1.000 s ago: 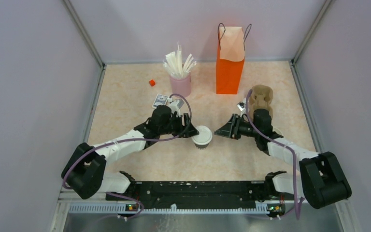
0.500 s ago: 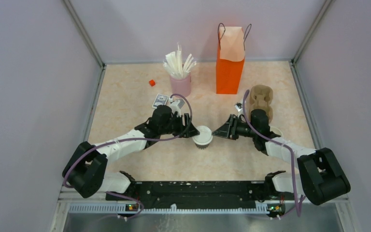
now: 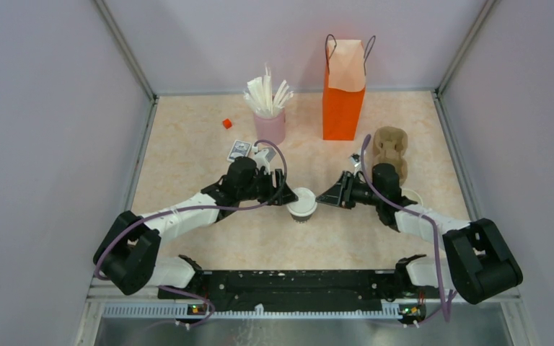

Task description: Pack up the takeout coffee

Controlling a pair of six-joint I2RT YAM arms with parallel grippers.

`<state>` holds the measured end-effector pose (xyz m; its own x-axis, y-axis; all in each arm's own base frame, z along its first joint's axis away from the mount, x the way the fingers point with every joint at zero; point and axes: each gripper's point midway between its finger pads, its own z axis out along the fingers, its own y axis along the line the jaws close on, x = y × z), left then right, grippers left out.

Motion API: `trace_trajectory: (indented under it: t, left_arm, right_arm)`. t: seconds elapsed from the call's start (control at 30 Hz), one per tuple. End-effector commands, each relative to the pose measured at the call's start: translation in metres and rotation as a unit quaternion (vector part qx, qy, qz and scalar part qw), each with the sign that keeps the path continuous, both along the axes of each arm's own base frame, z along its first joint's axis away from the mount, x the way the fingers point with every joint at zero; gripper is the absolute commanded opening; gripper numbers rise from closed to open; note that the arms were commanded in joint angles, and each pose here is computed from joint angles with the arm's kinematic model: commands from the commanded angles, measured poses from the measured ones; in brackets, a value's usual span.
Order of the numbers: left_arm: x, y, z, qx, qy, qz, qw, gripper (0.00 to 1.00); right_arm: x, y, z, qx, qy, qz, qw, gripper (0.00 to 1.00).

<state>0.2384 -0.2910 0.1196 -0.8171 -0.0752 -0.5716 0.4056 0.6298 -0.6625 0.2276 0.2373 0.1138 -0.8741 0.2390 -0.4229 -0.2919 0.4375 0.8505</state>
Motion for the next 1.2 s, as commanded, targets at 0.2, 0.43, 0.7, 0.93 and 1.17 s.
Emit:
trace_trajectory:
  t: [0.2,0.43,0.7,0.93,1.17]
  left_arm:
    - [-0.001,0.006,-0.018,0.016,0.006,0.007,1.000,0.65]
    - [-0.006,0.010,-0.033,0.025,0.021,0.011,0.999,0.64]
    - [-0.010,0.013,-0.043,0.032,0.028,0.013,0.999,0.62]
    - [-0.014,0.015,-0.050,0.035,0.035,0.015,0.999,0.61]
    - [-0.009,0.007,-0.036,0.021,0.024,0.006,0.999,0.62]
  right_arm:
    - [-0.010,-0.016,-0.051,-0.062,0.015,-0.036,0.997,0.30]
    - [-0.022,-0.026,-0.081,-0.083,0.041,-0.048,0.995,0.28]
    - [-0.029,-0.036,-0.097,-0.109,0.050,-0.061,0.991,0.26]
    - [-0.037,-0.038,-0.103,-0.094,0.061,-0.077,0.991,0.24]
    - [-0.013,-0.014,-0.040,-0.037,-0.009,-0.040,0.999,0.25]
